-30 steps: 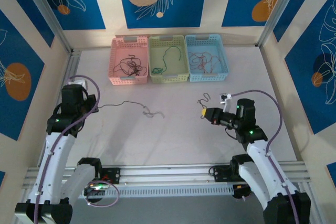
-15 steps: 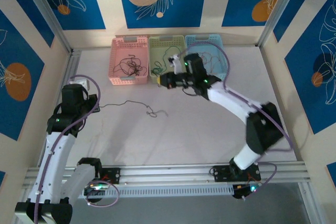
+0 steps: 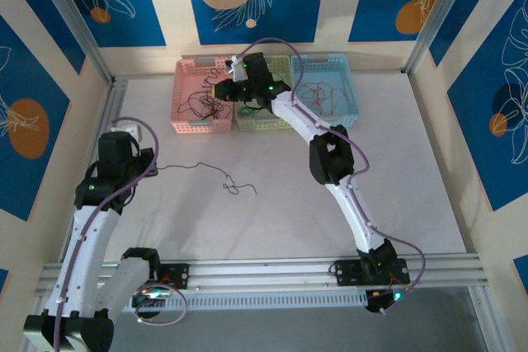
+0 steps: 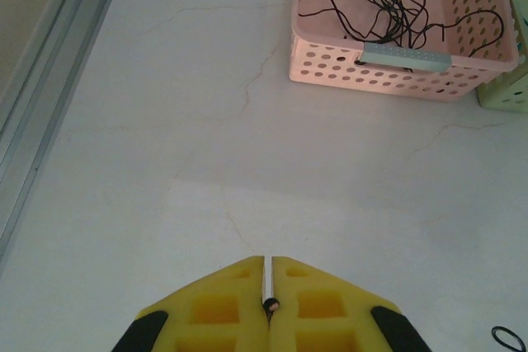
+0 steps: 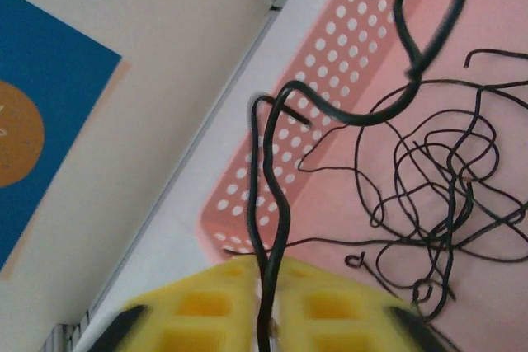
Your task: Untangle the cables
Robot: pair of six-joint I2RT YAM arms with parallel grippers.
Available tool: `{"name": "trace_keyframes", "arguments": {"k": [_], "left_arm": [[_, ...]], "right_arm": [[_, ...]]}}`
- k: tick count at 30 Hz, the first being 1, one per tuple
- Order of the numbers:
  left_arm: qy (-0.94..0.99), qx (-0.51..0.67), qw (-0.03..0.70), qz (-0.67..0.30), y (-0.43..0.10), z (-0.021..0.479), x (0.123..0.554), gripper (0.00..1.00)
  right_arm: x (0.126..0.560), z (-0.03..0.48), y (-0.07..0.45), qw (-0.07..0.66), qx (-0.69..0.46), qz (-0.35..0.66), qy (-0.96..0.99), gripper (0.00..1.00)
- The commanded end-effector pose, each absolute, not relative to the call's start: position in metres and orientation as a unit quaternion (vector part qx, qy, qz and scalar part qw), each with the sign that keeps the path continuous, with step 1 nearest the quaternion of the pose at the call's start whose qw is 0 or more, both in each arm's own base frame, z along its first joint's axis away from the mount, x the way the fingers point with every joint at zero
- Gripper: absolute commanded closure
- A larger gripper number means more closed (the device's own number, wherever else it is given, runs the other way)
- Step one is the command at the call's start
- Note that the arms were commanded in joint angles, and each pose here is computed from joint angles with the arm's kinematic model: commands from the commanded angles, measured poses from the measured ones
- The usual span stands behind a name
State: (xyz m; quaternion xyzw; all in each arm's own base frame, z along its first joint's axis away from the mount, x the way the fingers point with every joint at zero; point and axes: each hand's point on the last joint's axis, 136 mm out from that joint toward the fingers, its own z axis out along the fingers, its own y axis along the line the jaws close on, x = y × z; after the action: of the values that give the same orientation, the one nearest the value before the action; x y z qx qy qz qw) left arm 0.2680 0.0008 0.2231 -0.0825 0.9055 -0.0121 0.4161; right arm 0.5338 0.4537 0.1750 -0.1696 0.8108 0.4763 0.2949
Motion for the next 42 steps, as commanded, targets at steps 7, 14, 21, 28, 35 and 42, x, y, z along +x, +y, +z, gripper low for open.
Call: {"name": "trace_keyframes", "arguments": {"k": [7, 14, 21, 28, 35, 42], "left_arm": [[0.906, -0.083, 0.415, -0.021, -0.001, 0.22, 0.27, 1.0], [0.904, -0.086, 0.418, -0.021, 0.0, 0.221, 0.273, 1.0], [0.878, -0.115, 0.466, -0.007, 0.01, 0.262, 0.285, 1.0], [0.841, -0.161, 0.515, 0.042, 0.034, 0.324, 0.323, 1.0], [0.802, -0.192, 0.548, 0.139, 0.065, 0.365, 0.379, 1.0], [0.772, -0.208, 0.572, 0.184, 0.076, 0.371, 0.44, 1.0]], "right_arm": [[0.529, 0.195, 0.452, 0.292, -0.19, 0.473, 0.809, 0.49], [0.473, 0.287, 0.396, 0.358, -0.211, 0.448, 0.791, 0.51], [0.367, 0.279, 0.32, 0.379, -0.22, 0.413, 0.798, 0.51], [0.274, 0.206, 0.236, 0.383, -0.176, 0.366, 0.83, 0.52], [0.22, 0.174, 0.192, 0.4, -0.148, 0.35, 0.834, 0.54], [0.204, 0.145, 0.183, 0.377, -0.121, 0.355, 0.847, 0.56]]}}
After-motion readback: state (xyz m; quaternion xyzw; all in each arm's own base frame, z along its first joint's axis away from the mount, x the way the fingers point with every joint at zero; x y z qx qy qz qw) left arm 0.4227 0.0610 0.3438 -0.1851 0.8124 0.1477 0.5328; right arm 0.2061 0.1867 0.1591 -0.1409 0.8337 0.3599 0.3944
